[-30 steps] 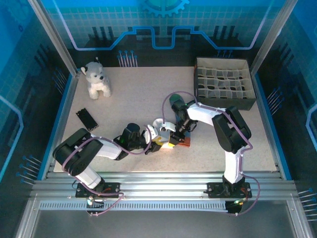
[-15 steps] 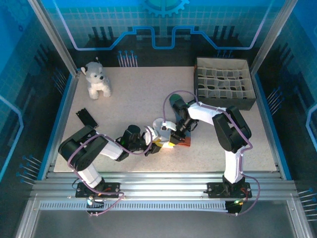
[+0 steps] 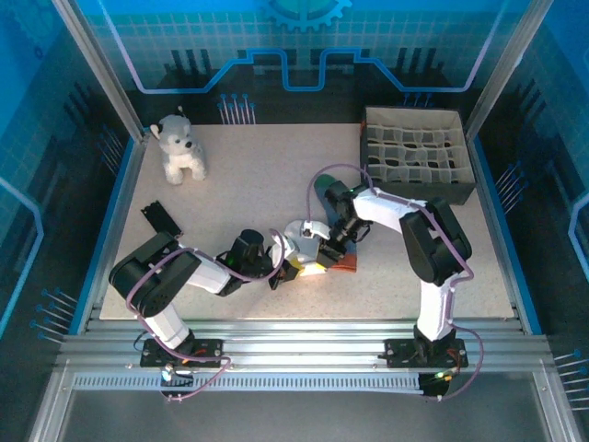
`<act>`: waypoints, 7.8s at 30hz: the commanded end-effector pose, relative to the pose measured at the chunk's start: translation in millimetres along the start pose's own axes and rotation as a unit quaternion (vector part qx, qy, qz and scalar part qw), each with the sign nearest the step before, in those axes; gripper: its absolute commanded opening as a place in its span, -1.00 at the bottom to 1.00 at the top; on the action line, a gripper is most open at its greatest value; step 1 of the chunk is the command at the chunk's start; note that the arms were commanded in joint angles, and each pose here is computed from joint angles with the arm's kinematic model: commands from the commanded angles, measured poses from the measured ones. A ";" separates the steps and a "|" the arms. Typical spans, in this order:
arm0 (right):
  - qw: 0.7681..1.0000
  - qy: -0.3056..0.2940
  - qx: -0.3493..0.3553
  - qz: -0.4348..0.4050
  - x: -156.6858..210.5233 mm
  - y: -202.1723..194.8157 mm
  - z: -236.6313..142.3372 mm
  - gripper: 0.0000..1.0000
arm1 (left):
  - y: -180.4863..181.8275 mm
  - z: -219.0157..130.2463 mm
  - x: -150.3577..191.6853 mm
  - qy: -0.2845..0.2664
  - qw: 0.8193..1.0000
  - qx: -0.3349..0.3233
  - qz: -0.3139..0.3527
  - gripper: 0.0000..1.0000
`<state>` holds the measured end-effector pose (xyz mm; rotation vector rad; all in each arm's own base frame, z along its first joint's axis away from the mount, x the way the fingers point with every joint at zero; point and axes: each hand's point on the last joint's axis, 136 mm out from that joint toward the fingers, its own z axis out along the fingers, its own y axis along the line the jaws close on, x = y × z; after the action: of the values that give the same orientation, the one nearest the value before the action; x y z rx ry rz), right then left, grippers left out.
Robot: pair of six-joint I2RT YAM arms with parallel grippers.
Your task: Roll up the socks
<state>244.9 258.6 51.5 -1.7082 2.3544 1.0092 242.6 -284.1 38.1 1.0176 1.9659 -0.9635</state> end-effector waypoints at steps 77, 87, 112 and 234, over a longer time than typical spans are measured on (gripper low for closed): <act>0.922 -0.025 0.218 0.318 53.7 -31.5 34.0 -0.34 | -13.8 -76.4 -81.1 0.035 0.997 -0.059 0.045 -0.42; 0.926 -0.029 0.193 0.323 47.3 -29.2 37.4 -0.35 | -36.0 -61.6 -41.9 0.125 0.926 -0.117 0.337 -0.34; 0.924 0.005 0.187 0.333 49.7 -27.4 34.5 -0.41 | -14.9 3.4 -3.6 0.171 0.896 -0.127 0.391 -0.37; 0.844 -0.155 0.372 -0.352 -16.4 52.0 -8.3 -0.02 | 19.0 -19.2 1.6 0.403 0.890 0.216 0.000 -1.00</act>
<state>211.8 264.3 84.2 -1.6021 1.4477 0.1668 259.1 -260.1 39.9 1.9397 2.3734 -1.0277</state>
